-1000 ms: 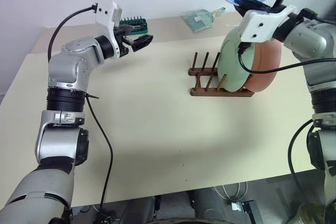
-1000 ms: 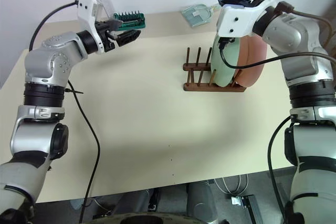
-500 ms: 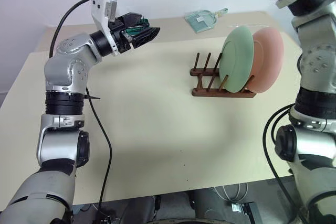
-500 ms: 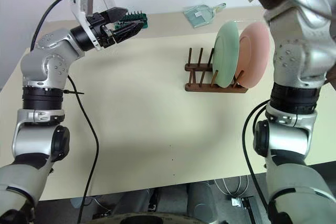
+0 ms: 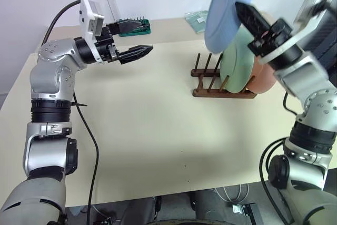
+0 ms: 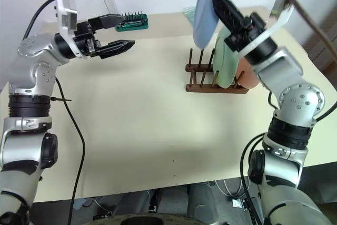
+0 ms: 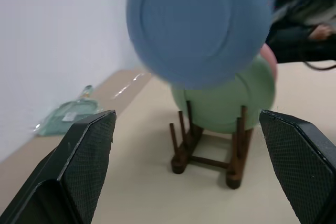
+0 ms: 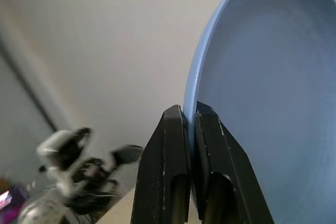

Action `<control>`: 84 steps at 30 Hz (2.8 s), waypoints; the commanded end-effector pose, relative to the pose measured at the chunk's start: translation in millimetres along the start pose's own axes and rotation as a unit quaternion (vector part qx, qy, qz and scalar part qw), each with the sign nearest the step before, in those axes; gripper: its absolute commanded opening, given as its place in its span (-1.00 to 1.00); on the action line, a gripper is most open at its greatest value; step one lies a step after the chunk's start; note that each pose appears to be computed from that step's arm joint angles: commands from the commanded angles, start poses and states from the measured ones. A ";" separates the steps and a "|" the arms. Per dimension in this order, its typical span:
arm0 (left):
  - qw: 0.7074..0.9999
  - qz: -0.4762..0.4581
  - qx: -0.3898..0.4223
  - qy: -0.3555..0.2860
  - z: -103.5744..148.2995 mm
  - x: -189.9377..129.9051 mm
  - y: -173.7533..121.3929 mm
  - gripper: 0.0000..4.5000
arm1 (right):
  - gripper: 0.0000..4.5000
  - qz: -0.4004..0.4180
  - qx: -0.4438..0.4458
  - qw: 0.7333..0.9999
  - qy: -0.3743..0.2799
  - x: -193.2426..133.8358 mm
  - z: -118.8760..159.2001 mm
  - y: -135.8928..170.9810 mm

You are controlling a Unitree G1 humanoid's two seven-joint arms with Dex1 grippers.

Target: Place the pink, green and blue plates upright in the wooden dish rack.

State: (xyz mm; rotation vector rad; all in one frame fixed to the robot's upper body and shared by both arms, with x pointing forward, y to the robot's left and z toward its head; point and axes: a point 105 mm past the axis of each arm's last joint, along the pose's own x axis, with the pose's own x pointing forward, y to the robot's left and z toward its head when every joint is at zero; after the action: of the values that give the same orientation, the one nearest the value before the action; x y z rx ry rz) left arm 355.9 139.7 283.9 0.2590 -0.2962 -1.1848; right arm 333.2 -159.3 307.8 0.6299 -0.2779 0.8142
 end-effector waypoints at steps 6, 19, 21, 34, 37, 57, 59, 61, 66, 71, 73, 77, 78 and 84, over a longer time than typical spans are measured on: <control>0.998 -0.012 0.058 -0.019 15.8 -2.4 -6.8 0.98 | -1.00 0.030 0.013 0.999 -0.012 -3.8 3.5 11.2; 0.998 -0.013 0.060 -0.024 17.7 3.6 -10.6 0.98 | -1.00 0.038 0.005 0.999 0.026 -7.0 -9.3 9.4; 0.998 -0.015 0.060 -0.023 18.4 3.7 -11.6 0.98 | -1.00 0.034 0.002 0.999 0.032 -8.0 -11.7 6.9; 0.998 -0.016 0.051 -0.022 23.0 4.3 -12.5 0.98 | -1.00 0.014 0.006 0.999 0.036 -11.4 -19.7 -5.9; 0.998 -0.015 0.052 -0.021 22.7 4.8 -12.6 0.98 | -1.00 0.009 0.007 0.999 0.038 -12.9 -22.5 -8.7; 0.998 -0.012 0.053 -0.022 24.5 5.6 -11.3 1.00 | 0.49 0.018 -0.011 0.998 0.060 -17.4 -31.4 -7.6; 0.998 -0.012 0.051 -0.023 24.0 6.1 -11.3 1.00 | 0.93 0.021 -0.026 0.998 0.062 -16.5 -29.8 -5.2; 0.998 -0.011 0.051 -0.023 23.8 6.3 -11.3 1.00 | 0.97 0.025 -0.039 0.997 0.064 -15.9 -29.0 -3.0; 0.999 -0.011 0.048 -0.024 23.6 6.3 -12.0 1.00 | 0.97 0.037 -0.070 0.996 0.051 -12.1 -20.5 3.3; 0.999 -0.011 0.045 -0.024 22.9 5.9 -11.9 1.00 | 0.97 0.042 -0.093 0.995 0.016 -7.8 -5.2 5.6; 0.999 -0.011 0.044 -0.024 23.2 6.0 -12.3 1.00 | 0.97 0.049 -0.090 0.995 -0.004 -7.3 2.8 8.5; 0.999 -0.010 0.047 -0.023 21.6 6.3 -12.6 1.00 | 0.97 0.097 -0.127 0.984 -0.083 -12.8 36.5 32.7; 0.999 -0.009 0.046 -0.024 21.2 6.5 -12.8 1.00 | 0.97 0.105 -0.137 0.982 -0.083 -14.6 38.4 36.5; 1.000 -0.008 0.022 -0.010 3.5 -1.9 -14.5 1.00 | 0.97 0.213 -0.214 0.953 0.019 -40.5 9.6 77.2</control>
State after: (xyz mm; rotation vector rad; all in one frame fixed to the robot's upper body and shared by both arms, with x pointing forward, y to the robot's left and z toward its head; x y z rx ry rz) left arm 346.6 133.2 276.7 0.2761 -0.3108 -1.1901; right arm 264.5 -156.3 327.4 0.1953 -0.5377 1.0569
